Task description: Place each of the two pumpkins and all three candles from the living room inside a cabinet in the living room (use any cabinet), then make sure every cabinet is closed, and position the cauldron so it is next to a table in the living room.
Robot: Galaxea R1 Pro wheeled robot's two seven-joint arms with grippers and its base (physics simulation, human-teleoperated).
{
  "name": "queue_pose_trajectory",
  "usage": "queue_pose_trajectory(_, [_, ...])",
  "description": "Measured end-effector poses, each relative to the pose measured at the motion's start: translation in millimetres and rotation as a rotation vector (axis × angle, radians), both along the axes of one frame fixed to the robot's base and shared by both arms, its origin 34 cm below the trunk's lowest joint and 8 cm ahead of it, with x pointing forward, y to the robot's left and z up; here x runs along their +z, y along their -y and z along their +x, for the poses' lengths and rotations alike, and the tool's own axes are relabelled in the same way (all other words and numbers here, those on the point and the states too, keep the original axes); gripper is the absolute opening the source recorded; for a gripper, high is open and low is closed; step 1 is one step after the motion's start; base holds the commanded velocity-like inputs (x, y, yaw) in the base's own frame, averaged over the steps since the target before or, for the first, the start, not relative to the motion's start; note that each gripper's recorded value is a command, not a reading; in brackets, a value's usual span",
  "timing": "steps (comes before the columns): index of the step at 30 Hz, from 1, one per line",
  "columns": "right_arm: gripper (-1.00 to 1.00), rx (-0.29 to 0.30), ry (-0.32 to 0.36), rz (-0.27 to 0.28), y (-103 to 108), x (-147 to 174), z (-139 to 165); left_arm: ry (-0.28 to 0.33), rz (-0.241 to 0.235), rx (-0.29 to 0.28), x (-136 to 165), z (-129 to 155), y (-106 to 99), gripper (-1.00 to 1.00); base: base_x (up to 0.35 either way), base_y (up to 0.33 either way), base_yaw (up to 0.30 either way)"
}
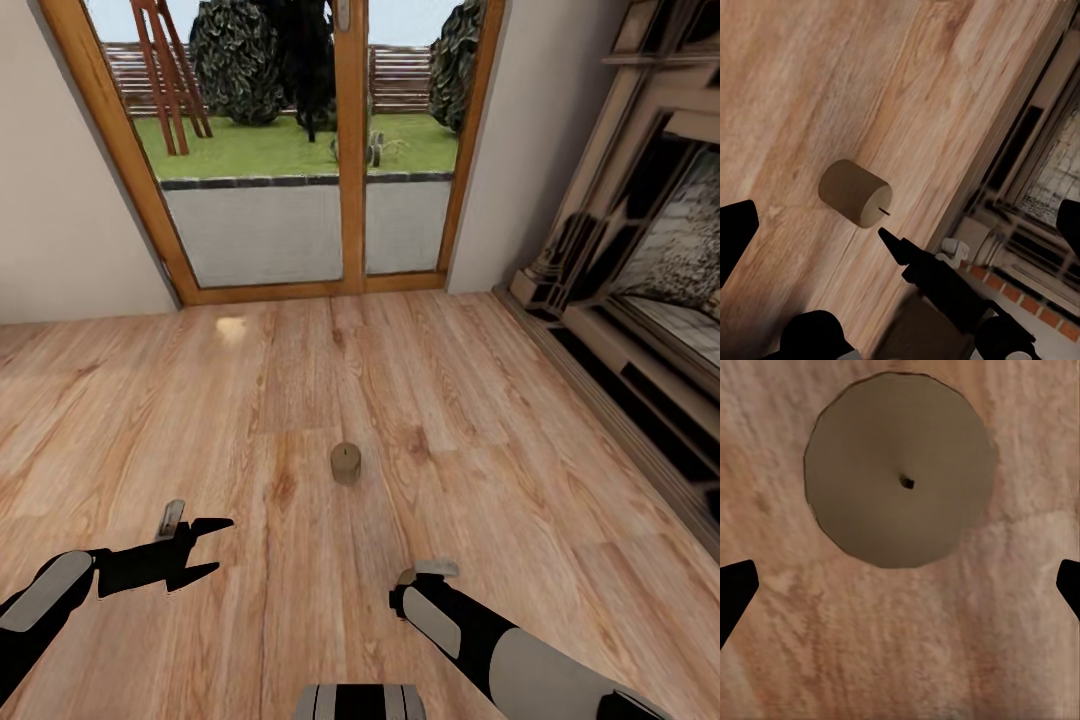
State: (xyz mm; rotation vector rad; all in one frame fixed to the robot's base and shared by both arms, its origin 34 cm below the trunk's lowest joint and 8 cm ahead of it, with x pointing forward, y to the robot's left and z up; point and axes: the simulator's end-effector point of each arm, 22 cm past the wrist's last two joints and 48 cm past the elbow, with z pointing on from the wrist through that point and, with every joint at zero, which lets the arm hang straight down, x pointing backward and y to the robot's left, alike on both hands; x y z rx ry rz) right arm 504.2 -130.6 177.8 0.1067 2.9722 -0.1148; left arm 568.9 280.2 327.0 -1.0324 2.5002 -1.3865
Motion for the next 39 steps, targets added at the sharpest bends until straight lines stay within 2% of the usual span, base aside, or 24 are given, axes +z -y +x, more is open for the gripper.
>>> queue_pose_trajectory(17, [1.0, 0.001, 0.001, -0.001, 0, 0, 0, 0.001, 0.0, -0.002, 0, 0, 1, 1.0, 0.177, 0.0, 0.0])
queue_pose_trajectory(26, [1.0, 0.0, 0.001, 0.0, 0, 0, 0, 0.001, -0.001, -0.001, 0, 0, 1, 1.0, 0.028, 0.0, 0.0])
queue_pose_trajectory(32, [1.0, -0.02, 0.041, 0.002, 0, 1, 8, 0.002, -0.001, -0.001, 0, 0, 1, 1.0, 0.0, 0.0, 0.0])
queue_pose_trajectory(39, [1.0, -0.011, 0.094, -0.017, 4, 2, 19, -0.001, -0.001, -0.002, -1, 0, 1, 1.0, 0.0, 0.0, 0.0])
